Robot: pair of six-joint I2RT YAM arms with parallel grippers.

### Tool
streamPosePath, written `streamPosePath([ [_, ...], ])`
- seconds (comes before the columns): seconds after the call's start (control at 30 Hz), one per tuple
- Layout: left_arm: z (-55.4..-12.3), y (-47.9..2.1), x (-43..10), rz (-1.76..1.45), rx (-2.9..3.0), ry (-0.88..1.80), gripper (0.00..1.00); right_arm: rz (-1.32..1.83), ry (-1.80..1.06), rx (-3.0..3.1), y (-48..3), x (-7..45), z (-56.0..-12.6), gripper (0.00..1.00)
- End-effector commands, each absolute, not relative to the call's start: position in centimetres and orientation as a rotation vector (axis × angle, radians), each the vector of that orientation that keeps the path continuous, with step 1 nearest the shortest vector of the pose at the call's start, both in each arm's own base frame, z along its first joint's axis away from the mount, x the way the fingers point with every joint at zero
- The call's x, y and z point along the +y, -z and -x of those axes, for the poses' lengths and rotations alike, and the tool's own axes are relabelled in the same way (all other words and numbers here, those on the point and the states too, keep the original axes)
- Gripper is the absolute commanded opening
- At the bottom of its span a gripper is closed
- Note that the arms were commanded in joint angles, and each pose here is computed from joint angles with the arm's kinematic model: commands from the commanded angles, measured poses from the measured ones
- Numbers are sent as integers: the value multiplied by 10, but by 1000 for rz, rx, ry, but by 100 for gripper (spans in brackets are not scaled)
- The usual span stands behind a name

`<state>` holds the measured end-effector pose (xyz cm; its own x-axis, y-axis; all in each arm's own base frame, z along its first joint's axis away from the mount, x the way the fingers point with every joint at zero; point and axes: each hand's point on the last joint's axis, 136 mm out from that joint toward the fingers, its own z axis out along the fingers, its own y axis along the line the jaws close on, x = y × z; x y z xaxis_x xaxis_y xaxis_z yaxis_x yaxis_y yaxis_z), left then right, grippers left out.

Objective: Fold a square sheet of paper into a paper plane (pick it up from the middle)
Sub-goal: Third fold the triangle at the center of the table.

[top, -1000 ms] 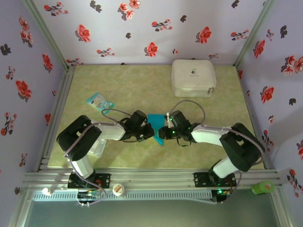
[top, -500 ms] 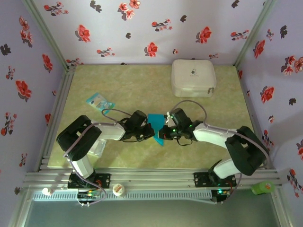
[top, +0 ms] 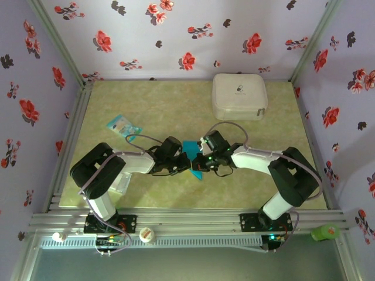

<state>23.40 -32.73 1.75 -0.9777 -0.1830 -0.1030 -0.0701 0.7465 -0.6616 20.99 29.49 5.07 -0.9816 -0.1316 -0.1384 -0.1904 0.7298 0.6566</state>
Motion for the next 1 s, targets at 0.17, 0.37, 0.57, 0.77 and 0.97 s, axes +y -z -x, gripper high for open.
streamPosePath([
  [0.17, -227, 0, -317, 195, 2830, 954, 0, 292, -997, 2907, -34, 286, -195, 0],
  [0.37, -228, 0, -318, 194, 2829, 954, 0, 250, -1045, 2876, -39, 290, -200, 0],
  [0.57, -227, 2, -317, 195, 2835, 951, 0, 253, -1025, 2906, -32, 288, -197, 0],
  [0.77, -228, 1, -318, 196, 2831, 953, 0, 280, -959, 2960, -20, 279, -191, 0],
  [0.97, -227, 2, -316, 197, 2835, 948, 0, 274, -917, 2970, -14, 273, -189, 0],
])
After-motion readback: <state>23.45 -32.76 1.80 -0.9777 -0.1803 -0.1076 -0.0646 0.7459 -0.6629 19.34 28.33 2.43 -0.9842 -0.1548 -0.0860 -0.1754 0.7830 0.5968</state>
